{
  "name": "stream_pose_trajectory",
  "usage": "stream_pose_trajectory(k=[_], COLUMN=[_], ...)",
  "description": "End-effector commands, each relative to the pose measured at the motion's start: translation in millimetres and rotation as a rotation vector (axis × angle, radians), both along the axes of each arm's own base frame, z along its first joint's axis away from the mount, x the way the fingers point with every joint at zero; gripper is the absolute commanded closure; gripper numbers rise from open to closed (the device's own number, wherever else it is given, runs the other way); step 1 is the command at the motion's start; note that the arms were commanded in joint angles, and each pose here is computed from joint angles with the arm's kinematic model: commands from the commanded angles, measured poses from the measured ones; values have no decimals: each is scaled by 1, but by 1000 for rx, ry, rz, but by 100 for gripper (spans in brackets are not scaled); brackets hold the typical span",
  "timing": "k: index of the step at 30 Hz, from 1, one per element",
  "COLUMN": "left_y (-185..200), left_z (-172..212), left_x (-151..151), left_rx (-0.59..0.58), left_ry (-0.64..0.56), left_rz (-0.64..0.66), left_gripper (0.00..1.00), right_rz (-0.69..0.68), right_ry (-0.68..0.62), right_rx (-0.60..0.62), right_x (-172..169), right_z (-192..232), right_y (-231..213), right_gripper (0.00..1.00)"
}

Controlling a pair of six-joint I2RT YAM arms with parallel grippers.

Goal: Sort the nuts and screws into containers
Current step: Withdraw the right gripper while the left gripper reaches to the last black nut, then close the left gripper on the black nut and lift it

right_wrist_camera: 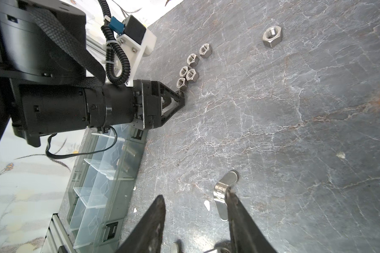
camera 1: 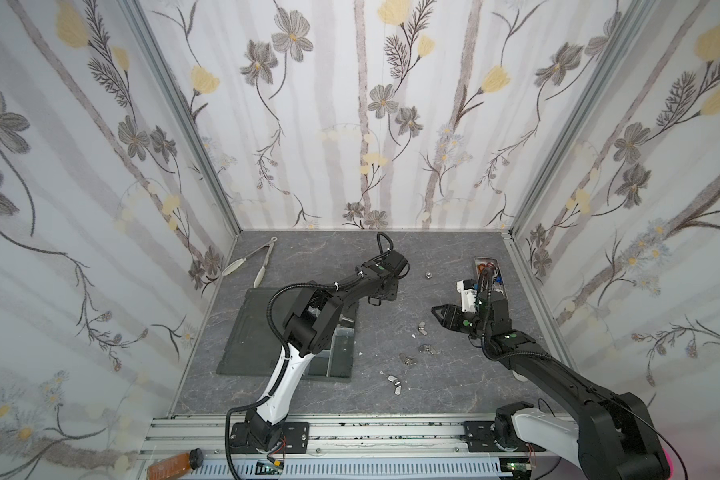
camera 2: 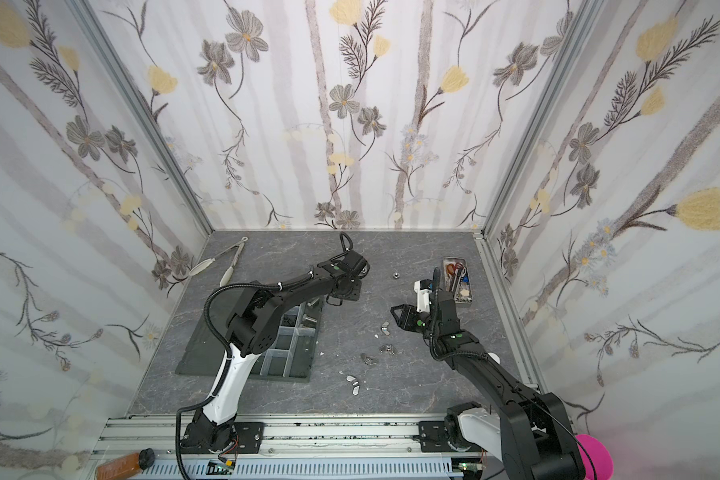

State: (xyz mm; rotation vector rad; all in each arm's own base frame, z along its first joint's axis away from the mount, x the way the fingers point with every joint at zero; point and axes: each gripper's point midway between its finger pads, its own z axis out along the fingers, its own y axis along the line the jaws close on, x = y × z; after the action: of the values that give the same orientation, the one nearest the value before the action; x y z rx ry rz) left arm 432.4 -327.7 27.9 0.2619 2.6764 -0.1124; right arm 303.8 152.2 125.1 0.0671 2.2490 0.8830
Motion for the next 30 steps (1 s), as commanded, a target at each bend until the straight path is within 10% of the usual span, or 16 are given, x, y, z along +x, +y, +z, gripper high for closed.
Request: stream_pose_trajectory(k=[1, 30], left_y=[5, 6], left_z=[-1, -9], left_x=[4, 14], left_rx=[19, 37], left_ry=[-3, -8], left_rz=[13, 34], left_gripper=[57, 79], right_rz=[20, 12], right_ry=[-27, -26], right_rx=[7, 7], right_x=[2, -1], right_z=[4, 5], right_y=[3, 0], right_gripper=[53, 52])
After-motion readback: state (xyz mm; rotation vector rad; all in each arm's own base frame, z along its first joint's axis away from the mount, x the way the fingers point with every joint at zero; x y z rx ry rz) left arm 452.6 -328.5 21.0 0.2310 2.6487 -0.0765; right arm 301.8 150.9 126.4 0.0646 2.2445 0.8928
